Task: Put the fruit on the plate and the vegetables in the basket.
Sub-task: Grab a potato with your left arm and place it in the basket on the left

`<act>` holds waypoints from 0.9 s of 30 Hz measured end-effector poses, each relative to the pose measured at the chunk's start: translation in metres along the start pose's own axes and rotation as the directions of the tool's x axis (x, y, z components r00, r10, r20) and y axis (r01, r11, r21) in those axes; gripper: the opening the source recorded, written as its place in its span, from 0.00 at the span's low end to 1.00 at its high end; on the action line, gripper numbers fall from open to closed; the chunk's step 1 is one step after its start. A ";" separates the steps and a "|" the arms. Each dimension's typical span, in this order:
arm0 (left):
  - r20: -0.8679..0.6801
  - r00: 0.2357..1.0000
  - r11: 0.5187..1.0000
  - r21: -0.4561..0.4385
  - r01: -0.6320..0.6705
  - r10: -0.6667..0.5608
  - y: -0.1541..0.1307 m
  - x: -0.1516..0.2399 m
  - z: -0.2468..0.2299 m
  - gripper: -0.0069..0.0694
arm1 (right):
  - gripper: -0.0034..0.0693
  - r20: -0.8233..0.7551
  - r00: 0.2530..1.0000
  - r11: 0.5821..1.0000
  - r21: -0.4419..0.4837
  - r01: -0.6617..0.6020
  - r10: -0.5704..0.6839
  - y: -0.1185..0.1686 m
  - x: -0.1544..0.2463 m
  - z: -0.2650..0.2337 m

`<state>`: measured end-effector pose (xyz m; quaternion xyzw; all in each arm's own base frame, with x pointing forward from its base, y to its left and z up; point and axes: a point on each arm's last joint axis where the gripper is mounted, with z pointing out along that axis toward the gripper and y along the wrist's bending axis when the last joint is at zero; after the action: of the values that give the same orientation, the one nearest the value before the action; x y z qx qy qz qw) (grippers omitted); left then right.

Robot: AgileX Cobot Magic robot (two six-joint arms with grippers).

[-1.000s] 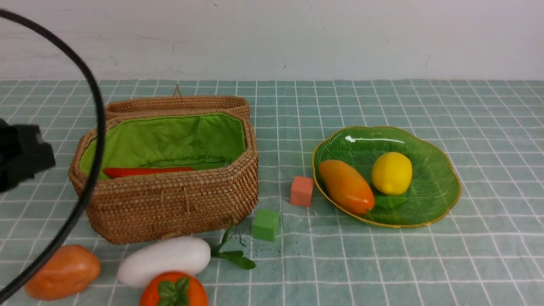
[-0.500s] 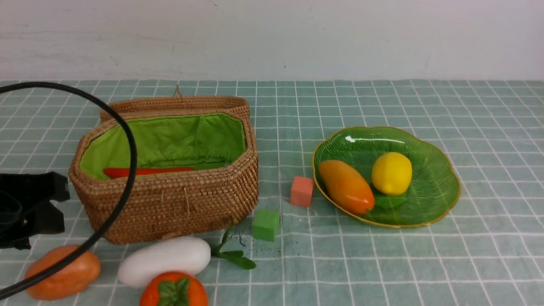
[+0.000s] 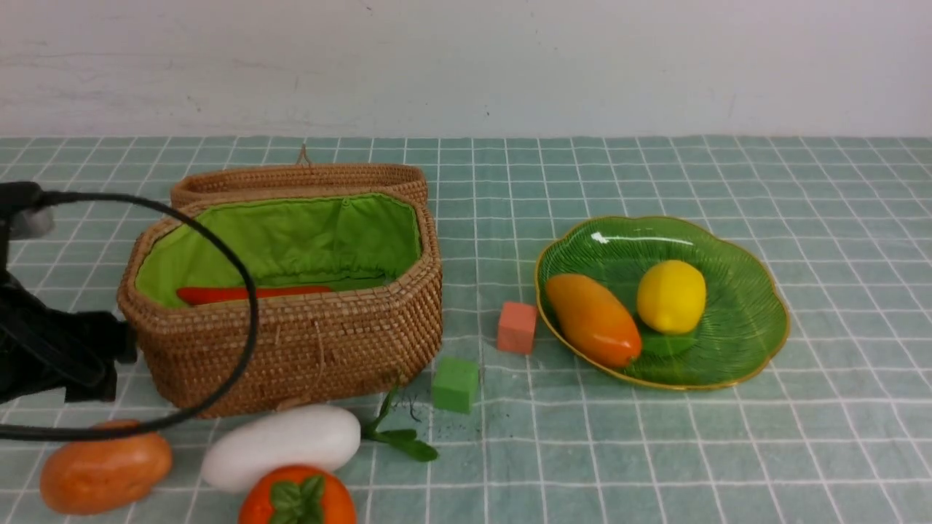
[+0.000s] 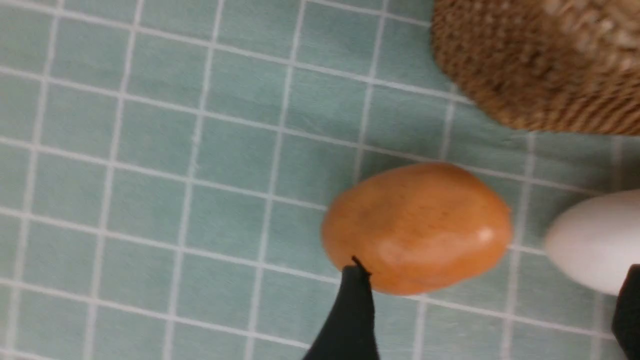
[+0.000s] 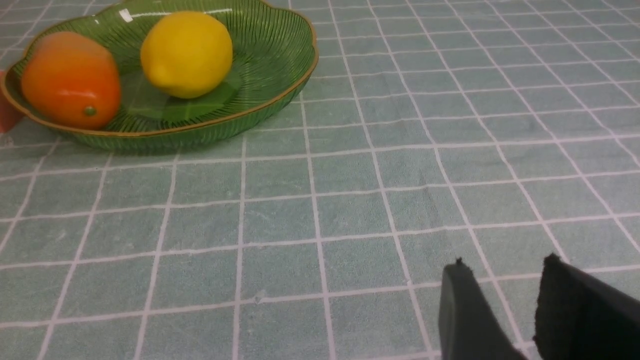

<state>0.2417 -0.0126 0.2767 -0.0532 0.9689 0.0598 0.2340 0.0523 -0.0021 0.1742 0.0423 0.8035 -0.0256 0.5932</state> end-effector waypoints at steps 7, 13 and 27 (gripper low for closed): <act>-0.054 0.972 0.974 0.004 -0.228 0.228 -0.006 -0.004 0.026 0.85 | 0.37 0.000 1.000 1.000 0.000 0.000 0.000 0.000 0.000 0.000; -0.049 0.962 0.963 -0.019 -0.269 0.268 -0.005 0.001 0.036 0.96 | 0.37 0.000 1.000 1.000 0.000 0.001 -0.001 0.000 0.000 0.000; -0.066 0.924 0.925 -0.025 -0.379 0.377 -0.008 0.036 0.090 0.97 | 0.37 0.000 1.000 1.000 0.000 0.001 -0.001 0.000 0.000 0.000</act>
<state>0.2509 -0.0101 0.1797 0.1283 0.9663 0.1202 0.1878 0.0523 -0.0022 0.1742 0.0420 0.8036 -0.0260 0.5931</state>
